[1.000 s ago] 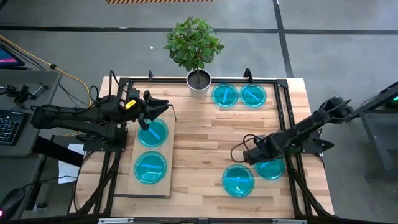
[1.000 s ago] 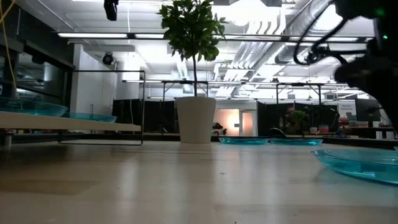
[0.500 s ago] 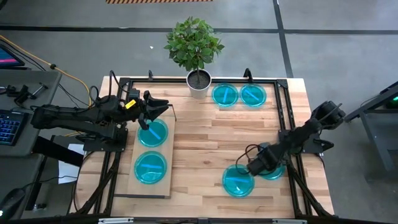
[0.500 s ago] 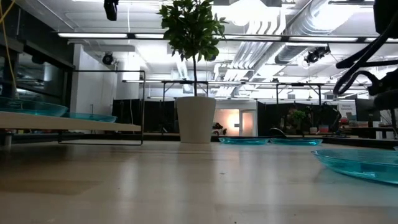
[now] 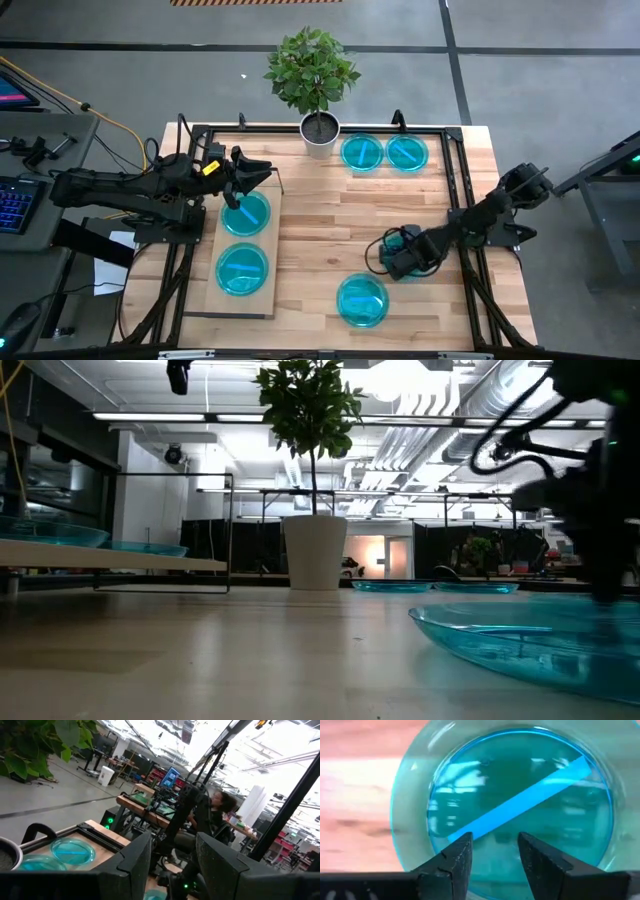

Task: Place and stack plates onto a shelf
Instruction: Stack the bottom right blue plate on the top blue plate on the shelf

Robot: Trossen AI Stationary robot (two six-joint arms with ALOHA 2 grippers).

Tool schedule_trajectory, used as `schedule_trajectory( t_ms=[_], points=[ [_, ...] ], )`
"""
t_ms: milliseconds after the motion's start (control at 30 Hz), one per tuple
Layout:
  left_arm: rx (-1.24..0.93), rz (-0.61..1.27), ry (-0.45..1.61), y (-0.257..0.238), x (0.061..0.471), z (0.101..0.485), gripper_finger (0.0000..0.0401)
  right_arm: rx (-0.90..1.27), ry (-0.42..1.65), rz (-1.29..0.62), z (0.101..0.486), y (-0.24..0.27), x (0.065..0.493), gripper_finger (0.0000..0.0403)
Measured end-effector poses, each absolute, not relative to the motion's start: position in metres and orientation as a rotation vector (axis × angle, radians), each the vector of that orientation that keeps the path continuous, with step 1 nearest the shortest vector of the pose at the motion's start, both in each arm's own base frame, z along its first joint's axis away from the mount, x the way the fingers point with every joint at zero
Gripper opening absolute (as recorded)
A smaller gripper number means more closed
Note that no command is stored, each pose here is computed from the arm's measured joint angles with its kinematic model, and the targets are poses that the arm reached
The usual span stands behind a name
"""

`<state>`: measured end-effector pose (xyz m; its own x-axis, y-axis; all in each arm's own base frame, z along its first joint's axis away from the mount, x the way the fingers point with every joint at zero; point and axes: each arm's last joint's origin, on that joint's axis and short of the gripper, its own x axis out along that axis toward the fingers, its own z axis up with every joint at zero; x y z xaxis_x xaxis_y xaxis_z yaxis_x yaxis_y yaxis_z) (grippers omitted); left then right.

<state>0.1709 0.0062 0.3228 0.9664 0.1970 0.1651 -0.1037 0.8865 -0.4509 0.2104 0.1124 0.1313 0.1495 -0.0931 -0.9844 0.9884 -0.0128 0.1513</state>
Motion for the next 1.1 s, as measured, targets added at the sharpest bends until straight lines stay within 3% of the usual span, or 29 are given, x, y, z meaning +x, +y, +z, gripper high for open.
schedule_trajectory(
  t_ms=[133, 300, 500, 667, 833, 1100],
  points=[
    [-0.455, 0.158, -0.210, 0.006, 0.171, 0.323, 0.0147, 1.234, 0.809, -1.092, 0.132, 0.104, 0.226, 0.0158],
    [-0.455, 0.160, -0.209, 0.006, 0.171, 0.323, 0.0147, 1.208, 0.690, -0.967, 0.145, 0.096, 0.238, 0.0158],
    [-0.454, 0.162, -0.202, 0.006, 0.171, 0.322, 0.0147, 1.159, 0.705, -0.901, 0.172, 0.095, 0.220, 0.0158],
    [-0.455, 0.163, -0.199, 0.006, 0.171, 0.322, 0.0147, 1.143, 0.752, -0.961, 0.186, 0.098, 0.191, 0.0158],
    [-0.454, 0.165, -0.195, 0.006, 0.171, 0.321, 0.0147, 1.161, 0.799, -1.097, 0.186, 0.103, 0.169, 0.0158],
    [-0.455, 0.187, -0.197, 0.007, 0.171, 0.321, 0.0147, 1.163, 0.865, -1.177, 0.173, 0.110, 0.170, 0.0158]
  ],
)
